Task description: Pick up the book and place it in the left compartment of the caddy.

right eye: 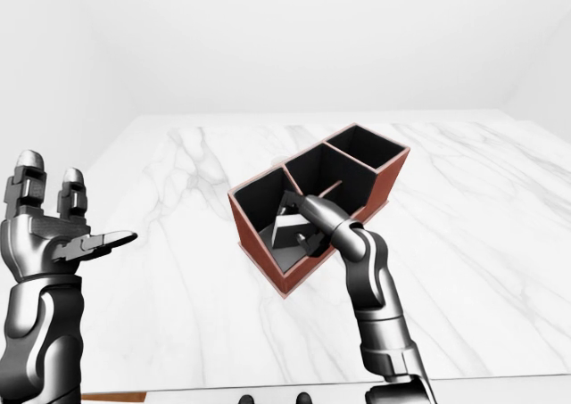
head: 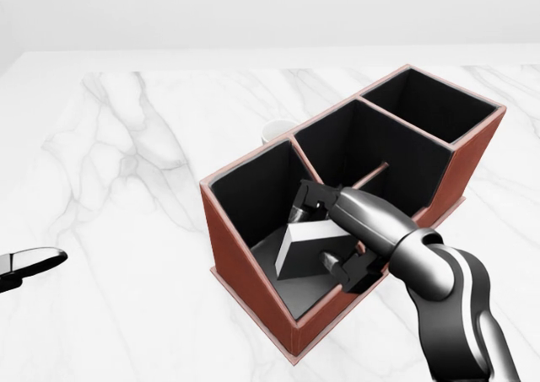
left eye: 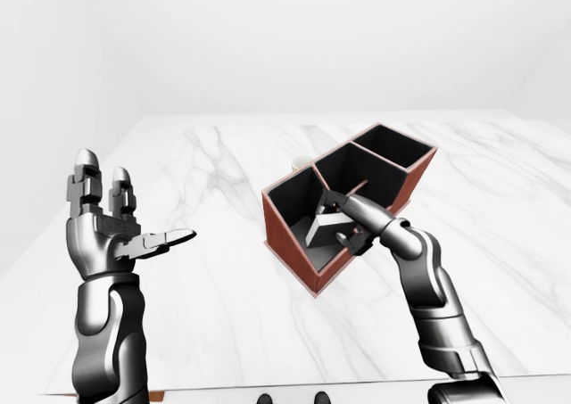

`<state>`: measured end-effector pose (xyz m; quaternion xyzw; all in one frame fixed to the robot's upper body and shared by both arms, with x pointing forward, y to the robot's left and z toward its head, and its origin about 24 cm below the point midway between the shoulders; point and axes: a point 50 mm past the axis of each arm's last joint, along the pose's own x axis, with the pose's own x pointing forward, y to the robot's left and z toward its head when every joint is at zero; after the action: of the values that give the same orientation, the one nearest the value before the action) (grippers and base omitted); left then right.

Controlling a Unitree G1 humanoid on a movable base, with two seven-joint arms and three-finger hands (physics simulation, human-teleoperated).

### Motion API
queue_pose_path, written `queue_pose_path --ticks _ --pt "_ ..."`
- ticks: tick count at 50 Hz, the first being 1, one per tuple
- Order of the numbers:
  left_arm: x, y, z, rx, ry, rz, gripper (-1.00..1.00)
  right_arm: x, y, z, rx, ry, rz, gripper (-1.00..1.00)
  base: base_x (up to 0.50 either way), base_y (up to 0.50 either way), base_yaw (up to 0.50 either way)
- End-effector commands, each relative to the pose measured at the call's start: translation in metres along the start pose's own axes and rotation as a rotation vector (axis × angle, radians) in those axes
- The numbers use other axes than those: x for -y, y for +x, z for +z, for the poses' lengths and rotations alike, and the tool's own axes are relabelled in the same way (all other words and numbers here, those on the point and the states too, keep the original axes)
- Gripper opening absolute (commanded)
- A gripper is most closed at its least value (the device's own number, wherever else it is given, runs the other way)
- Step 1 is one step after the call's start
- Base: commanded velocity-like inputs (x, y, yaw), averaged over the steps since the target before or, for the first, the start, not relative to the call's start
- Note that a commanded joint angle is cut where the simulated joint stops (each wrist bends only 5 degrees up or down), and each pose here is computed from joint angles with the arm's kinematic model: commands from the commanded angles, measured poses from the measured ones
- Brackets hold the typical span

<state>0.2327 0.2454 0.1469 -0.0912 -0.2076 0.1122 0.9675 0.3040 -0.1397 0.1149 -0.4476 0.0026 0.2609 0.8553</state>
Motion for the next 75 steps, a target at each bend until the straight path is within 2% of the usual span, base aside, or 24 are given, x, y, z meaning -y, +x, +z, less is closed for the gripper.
queue_pose_path --ticks 1,11,38,52,53,54,75 --pt "0.000 0.000 0.001 0.004 -0.001 0.001 1.00 0.000 0.005 -0.004 0.009 0.061 0.018 -1.00 0.00 0.00 0.00" --pt "0.001 0.000 0.000 0.002 -0.001 -0.001 1.00 -0.002 0.012 -0.011 -0.002 0.104 0.043 -1.00 0.00 0.00 0.00" --pt "0.000 -0.001 0.000 -0.001 -0.001 -0.002 1.00 0.016 0.016 0.002 0.004 0.012 0.004 -1.00 0.00 0.00 0.00" --pt "-0.001 0.000 0.000 0.000 -0.003 0.000 1.00 0.015 0.023 0.000 -0.022 0.006 0.027 -0.98 0.00 0.00 0.00" --pt "-0.001 0.000 0.000 0.001 -0.003 0.000 1.00 0.014 0.023 -0.001 -0.024 0.008 0.029 -0.77 0.00 0.00 0.00" --pt "-0.001 0.000 0.000 -0.001 -0.002 0.000 1.00 0.014 0.024 -0.002 -0.030 0.004 0.031 0.98 0.00 0.00 0.00" --pt "-0.001 0.000 0.002 0.006 -0.003 0.002 1.00 0.008 0.020 -0.008 -0.051 0.014 0.037 1.00 0.00 0.00 0.00"
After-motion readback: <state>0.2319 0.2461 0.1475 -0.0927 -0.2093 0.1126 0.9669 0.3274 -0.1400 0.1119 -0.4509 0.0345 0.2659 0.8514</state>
